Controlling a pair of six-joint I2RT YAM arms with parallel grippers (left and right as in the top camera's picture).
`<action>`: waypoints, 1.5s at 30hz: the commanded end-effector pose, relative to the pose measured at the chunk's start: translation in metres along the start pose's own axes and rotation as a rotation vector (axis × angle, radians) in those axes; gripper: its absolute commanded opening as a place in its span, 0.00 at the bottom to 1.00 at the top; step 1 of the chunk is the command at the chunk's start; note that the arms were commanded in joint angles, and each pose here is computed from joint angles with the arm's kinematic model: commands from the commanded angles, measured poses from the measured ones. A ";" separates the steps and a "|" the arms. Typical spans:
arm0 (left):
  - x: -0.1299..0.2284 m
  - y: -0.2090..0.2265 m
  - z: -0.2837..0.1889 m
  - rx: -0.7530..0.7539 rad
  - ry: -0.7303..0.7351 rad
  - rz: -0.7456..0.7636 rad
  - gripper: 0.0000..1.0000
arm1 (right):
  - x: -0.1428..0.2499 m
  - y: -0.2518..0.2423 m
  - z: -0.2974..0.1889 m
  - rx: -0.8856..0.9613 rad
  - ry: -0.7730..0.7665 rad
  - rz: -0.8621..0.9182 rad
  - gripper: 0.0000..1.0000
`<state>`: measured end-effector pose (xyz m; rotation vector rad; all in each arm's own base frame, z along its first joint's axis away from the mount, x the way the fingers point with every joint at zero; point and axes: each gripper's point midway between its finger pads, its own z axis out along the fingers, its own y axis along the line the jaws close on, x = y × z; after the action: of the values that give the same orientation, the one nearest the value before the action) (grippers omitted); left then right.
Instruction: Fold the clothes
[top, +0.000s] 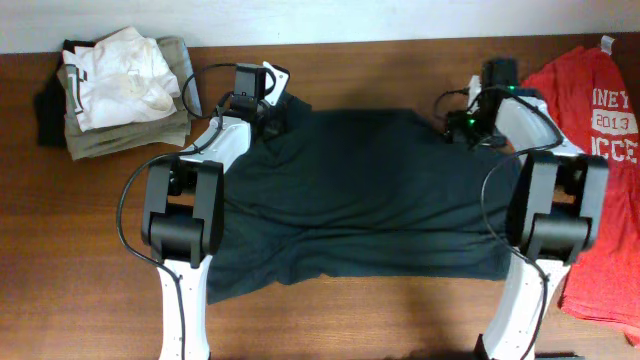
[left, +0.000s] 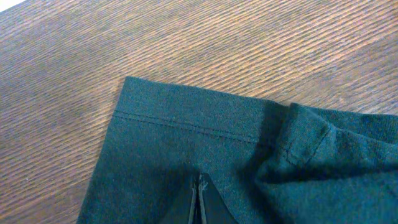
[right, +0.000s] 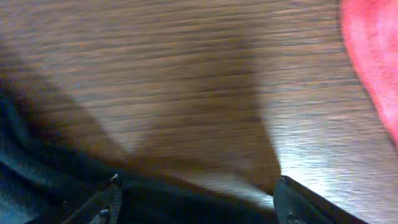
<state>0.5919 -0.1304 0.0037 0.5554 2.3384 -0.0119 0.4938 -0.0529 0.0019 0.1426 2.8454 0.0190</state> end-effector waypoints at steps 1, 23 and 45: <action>0.048 0.003 0.015 -0.011 0.124 -0.004 0.04 | 0.022 0.030 0.019 -0.024 0.086 -0.069 0.82; 0.051 0.002 0.015 -0.008 0.133 -0.004 0.04 | 0.006 0.055 0.001 -0.064 0.016 -0.067 0.73; -0.005 -0.005 -0.060 0.110 0.071 -0.095 0.87 | -0.007 0.039 -0.113 0.042 0.043 0.118 0.04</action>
<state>0.5472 -0.1276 0.0934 0.4967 2.4088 -0.1529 0.4673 -0.0108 0.0907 0.3068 2.9360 0.0066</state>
